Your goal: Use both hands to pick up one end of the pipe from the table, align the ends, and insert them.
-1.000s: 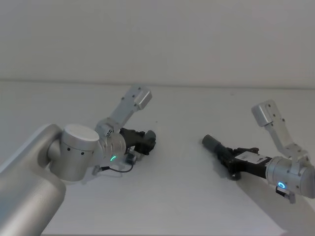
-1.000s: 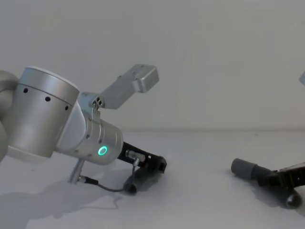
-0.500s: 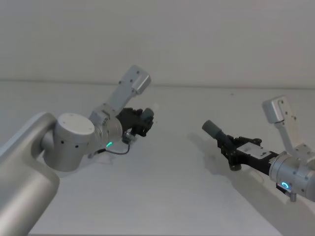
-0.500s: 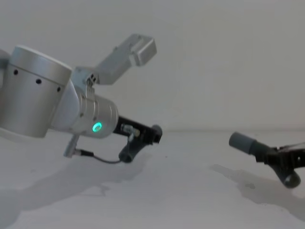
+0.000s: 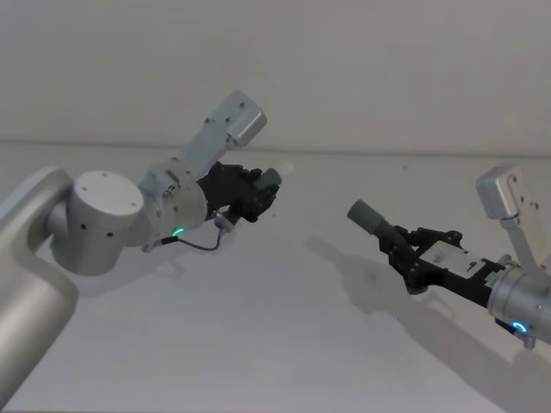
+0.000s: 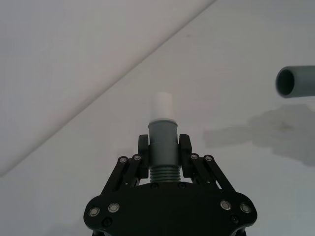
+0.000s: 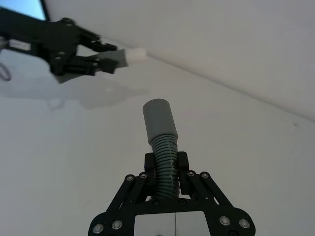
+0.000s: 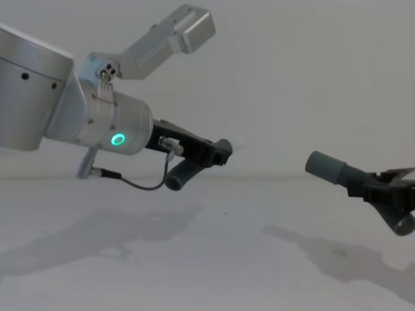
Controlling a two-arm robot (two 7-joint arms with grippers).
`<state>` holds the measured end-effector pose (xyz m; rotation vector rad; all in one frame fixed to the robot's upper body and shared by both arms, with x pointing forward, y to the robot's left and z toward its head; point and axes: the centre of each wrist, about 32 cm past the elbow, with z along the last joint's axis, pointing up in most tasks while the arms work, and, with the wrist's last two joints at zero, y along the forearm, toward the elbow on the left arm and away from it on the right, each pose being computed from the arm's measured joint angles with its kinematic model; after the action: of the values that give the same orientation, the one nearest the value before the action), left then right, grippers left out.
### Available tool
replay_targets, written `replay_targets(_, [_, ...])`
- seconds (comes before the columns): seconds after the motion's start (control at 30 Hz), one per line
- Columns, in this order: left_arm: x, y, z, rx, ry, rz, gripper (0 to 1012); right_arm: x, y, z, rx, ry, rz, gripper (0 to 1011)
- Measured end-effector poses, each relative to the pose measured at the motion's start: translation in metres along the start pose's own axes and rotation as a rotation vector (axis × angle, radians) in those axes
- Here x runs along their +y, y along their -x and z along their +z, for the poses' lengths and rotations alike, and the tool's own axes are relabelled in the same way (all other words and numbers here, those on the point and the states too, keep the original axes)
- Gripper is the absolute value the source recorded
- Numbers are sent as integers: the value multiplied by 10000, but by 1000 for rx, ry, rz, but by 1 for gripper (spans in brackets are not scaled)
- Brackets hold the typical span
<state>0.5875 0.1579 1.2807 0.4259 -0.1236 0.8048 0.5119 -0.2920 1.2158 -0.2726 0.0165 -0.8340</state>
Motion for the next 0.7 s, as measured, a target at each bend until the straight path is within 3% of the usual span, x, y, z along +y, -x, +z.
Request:
replay_targets(0.27, [73, -150, 55, -38, 25, -105, 347, -80, -69, 37, -78, -19, 94, 266])
replay_targets(0.43, [117, -272, 77, -64, 25, -189, 347, -123, -130, 76, -140, -23, 161, 266])
replay_targets(0.7, [164, -415, 104, -99, 16, -291, 347, -156, -211, 131, -218, -20, 235, 266])
